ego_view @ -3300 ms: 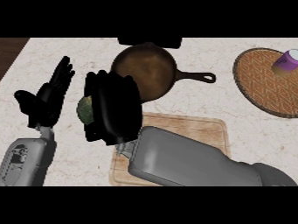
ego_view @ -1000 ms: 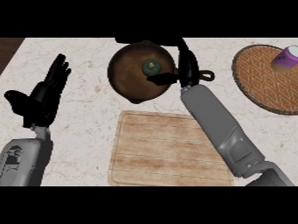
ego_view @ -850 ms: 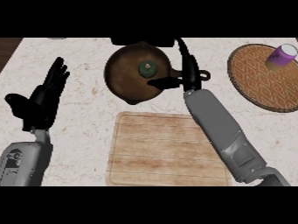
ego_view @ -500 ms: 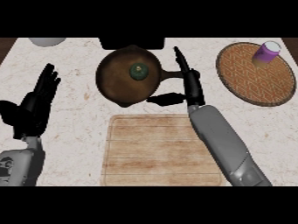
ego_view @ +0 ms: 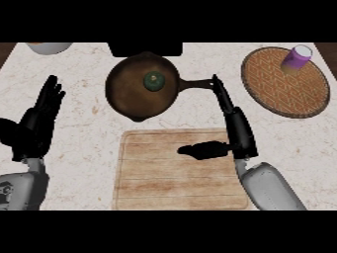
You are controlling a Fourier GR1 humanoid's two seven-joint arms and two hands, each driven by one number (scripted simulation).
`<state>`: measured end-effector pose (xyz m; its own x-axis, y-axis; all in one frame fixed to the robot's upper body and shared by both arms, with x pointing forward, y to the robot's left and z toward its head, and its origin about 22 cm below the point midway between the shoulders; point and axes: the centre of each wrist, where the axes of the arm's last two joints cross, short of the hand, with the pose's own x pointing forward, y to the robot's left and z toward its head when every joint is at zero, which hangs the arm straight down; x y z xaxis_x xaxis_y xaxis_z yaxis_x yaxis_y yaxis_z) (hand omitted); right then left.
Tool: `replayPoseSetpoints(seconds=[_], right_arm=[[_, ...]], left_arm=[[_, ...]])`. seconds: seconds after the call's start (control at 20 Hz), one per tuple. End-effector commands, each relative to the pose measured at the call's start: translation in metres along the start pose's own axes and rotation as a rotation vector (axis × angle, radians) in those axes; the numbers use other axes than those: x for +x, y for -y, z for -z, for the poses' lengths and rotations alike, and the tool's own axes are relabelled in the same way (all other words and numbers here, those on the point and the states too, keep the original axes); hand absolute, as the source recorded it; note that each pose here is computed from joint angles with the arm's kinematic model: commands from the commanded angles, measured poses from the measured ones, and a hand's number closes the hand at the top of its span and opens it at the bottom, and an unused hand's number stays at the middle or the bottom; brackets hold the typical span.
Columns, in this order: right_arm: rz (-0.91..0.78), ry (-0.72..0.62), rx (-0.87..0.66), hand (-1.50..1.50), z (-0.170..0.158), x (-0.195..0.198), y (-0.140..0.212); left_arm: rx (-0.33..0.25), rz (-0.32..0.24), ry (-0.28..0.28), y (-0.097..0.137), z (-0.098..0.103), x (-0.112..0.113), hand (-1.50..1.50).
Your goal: Pick the squash from the cutting board and place it in the pan
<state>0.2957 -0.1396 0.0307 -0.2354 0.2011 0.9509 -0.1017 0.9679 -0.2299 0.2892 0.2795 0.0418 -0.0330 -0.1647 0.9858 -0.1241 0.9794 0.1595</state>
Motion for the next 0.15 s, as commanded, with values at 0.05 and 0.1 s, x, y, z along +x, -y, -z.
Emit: replayPoseSetpoints(seconds=[0.05, 0.1], right_arm=[[-0.064, -0.019, -0.003, -1.50, -0.032, 0.025, 0.002], [-0.081, -0.018, -0.006, -1.50, -0.034, 0.033, 0.025]], left_arm=[[-0.022, -0.003, 0.001, 0.007, 0.015, 0.004, 0.00], [-0.023, -0.003, -0.012, 0.014, 0.022, 0.019, 0.00]])
